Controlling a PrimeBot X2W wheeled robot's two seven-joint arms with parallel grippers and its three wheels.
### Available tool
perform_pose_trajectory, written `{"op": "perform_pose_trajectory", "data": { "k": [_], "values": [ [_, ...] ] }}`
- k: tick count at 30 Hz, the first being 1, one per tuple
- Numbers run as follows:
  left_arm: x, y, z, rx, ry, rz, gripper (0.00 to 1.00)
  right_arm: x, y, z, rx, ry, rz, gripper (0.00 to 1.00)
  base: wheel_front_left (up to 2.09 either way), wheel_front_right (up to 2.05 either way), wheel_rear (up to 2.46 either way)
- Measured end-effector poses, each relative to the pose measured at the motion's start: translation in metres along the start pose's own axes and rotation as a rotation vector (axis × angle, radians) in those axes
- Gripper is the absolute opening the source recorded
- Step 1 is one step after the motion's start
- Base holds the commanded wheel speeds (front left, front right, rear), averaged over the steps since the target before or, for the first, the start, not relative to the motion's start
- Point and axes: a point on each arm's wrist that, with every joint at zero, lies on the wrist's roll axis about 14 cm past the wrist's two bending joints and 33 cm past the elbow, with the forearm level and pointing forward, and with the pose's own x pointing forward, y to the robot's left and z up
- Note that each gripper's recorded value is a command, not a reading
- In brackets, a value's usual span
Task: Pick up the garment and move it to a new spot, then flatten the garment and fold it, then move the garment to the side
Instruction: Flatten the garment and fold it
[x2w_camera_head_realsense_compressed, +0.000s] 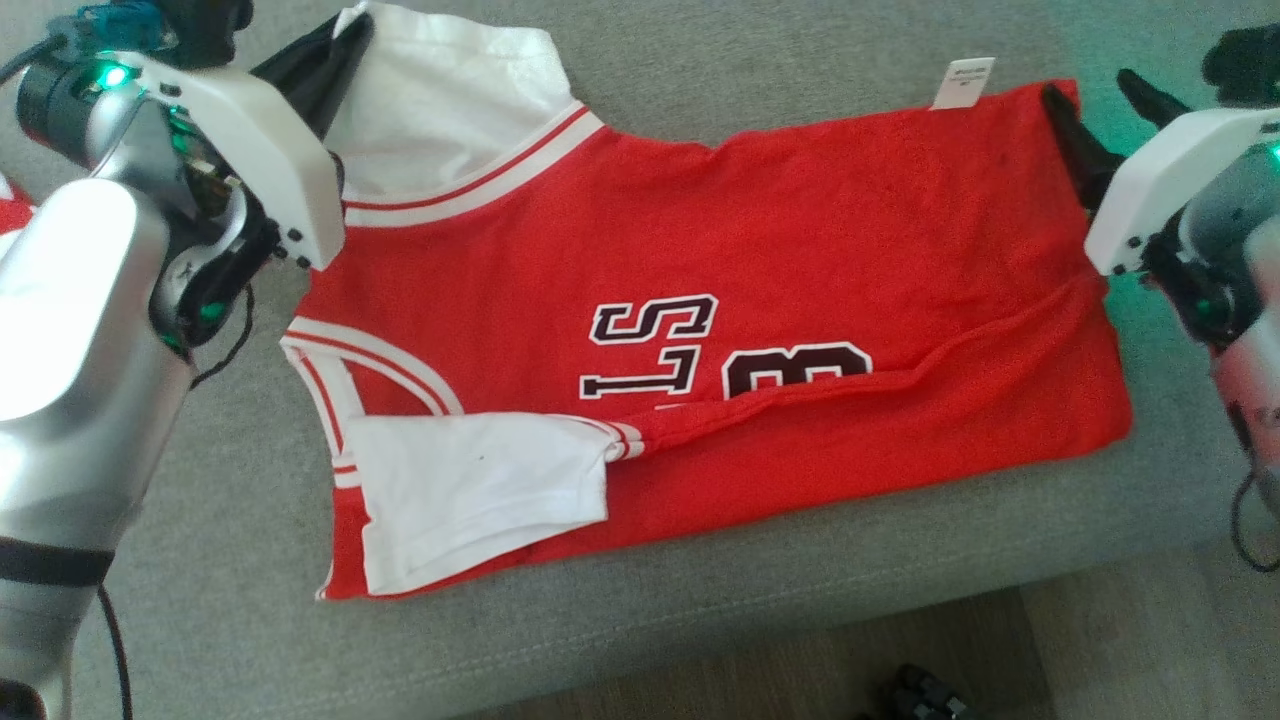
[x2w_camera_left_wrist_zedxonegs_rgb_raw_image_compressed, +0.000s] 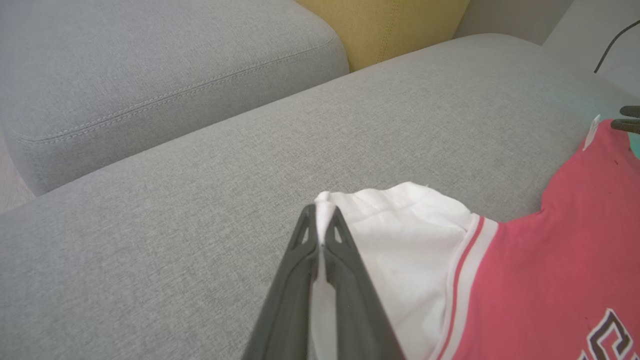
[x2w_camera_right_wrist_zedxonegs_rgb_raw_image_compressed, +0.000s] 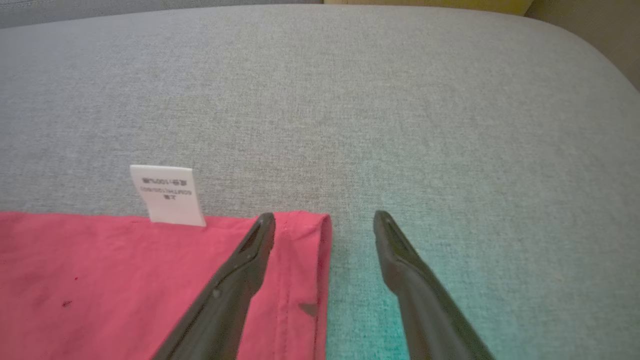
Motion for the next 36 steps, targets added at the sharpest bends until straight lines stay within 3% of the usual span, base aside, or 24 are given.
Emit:
{"op": "perform_pose_trajectory", "data": {
  "k": [12, 13, 14, 15, 27, 36],
  "values": [
    [-0.001, 0.001, -0.003, -0.008, -0.012, -0.003, 0.00, 0.019, 0.000, -0.017, 0.011, 0.084, 0.017, 1.00, 0.00, 0.00, 0.00],
    [-0.002, 0.001, -0.003, -0.009, -0.012, -0.002, 0.00, 0.020, 0.000, -0.017, 0.017, 0.086, 0.021, 0.70, 0.00, 0.00, 0.00],
    [-0.002, 0.001, -0.004, -0.008, -0.012, -0.003, 0.00, 0.021, 0.001, -0.017, 0.018, 0.088, 0.024, 0.26, 0.00, 0.00, 0.00],
    [-0.002, 0.001, -0.004, -0.011, -0.012, -0.001, 0.00, 0.021, 0.001, -0.017, 0.018, 0.089, 0.026, 0.00, 0.00, 0.00, 0.00],
    [-0.002, 0.014, -0.004, -0.025, -0.020, 0.041, 0.00, 0.023, 0.010, 0.003, 0.016, -0.057, 0.061, 0.00, 0.00, 0.00, 0.00],
    [0.000, 0.035, 0.019, -0.008, -0.117, 0.109, 0.00, 0.026, -0.011, 0.035, 0.012, -0.209, 0.000, 0.00, 0.00, 0.00, 0.00]
  ]
}}
